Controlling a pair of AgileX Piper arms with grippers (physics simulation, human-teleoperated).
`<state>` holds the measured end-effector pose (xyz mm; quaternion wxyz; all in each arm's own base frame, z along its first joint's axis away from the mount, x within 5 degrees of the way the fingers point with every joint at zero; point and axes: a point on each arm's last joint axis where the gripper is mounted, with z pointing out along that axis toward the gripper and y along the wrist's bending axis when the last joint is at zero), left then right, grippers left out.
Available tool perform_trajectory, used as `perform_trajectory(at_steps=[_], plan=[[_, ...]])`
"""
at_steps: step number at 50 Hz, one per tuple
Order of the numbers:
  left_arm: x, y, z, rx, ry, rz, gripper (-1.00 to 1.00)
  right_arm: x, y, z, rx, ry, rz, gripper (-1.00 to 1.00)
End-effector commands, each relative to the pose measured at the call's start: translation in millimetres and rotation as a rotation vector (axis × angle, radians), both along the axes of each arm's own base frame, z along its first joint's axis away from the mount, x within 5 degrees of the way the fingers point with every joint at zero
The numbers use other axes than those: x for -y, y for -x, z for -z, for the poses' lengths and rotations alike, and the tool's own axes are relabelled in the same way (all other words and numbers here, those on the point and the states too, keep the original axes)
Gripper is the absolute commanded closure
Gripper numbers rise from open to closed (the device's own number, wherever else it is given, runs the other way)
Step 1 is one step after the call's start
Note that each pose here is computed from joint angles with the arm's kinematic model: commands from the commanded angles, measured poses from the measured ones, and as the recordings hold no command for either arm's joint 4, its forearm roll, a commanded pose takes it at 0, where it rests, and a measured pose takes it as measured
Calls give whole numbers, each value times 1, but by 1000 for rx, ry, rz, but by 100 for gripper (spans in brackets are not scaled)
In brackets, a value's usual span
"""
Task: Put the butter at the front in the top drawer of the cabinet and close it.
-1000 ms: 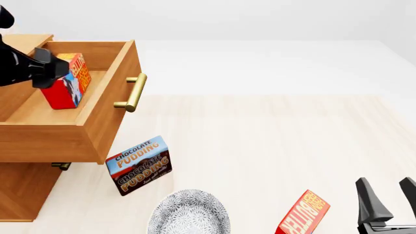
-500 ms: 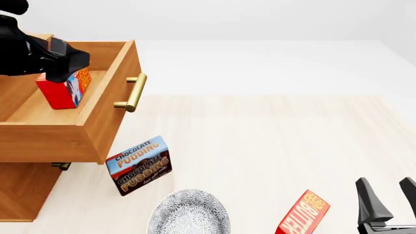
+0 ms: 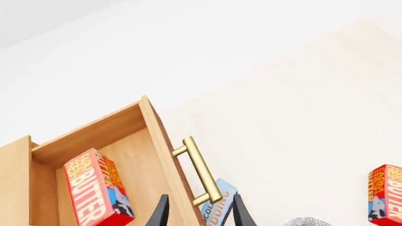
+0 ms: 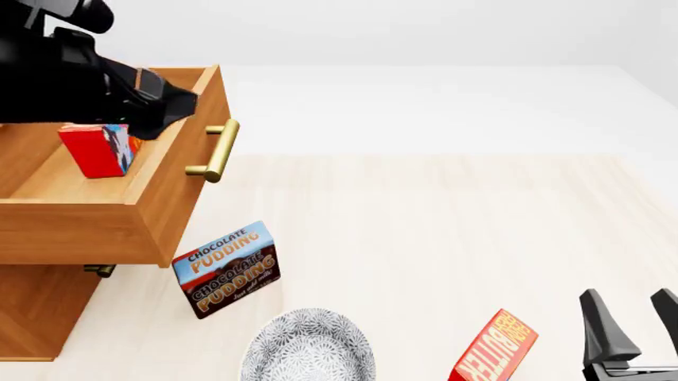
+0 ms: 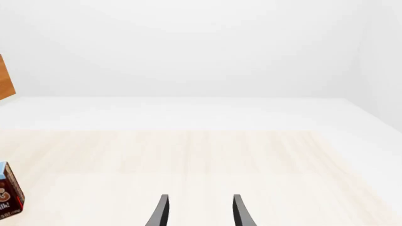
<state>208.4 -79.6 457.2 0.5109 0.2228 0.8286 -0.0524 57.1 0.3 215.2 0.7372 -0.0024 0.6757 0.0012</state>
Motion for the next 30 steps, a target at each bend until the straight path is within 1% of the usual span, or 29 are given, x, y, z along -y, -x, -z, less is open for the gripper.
perform_trajectory(at_steps=[1,9,10,11,22,25,26,27,30], plan=[[22,-12,9,-14,0,63,-100,0,0,0,0,-1,0,-100],[33,-18,10,-17,9,87,-100,0,0,0,0,-1,0,-100],[43,-24,13,-22,19,106,-100,0,0,0,0,-1,0,-100],[46,-27,15,-24,20,112,-100,0,0,0,0,-1,0,-100],[77,-44,30,-47,60,149,-100,0,0,0,0,-1,0,-100],[79,-46,31,-46,63,152,-100,0,0,0,0,-1,0,-100],[87,-51,36,-53,70,159,-100,0,0,0,0,-1,0,-100],[92,-53,37,-55,79,165,-100,0,0,0,0,-1,0,-100],[97,-59,40,-58,79,165,-100,0,0,0,0,-1,0,-100]])
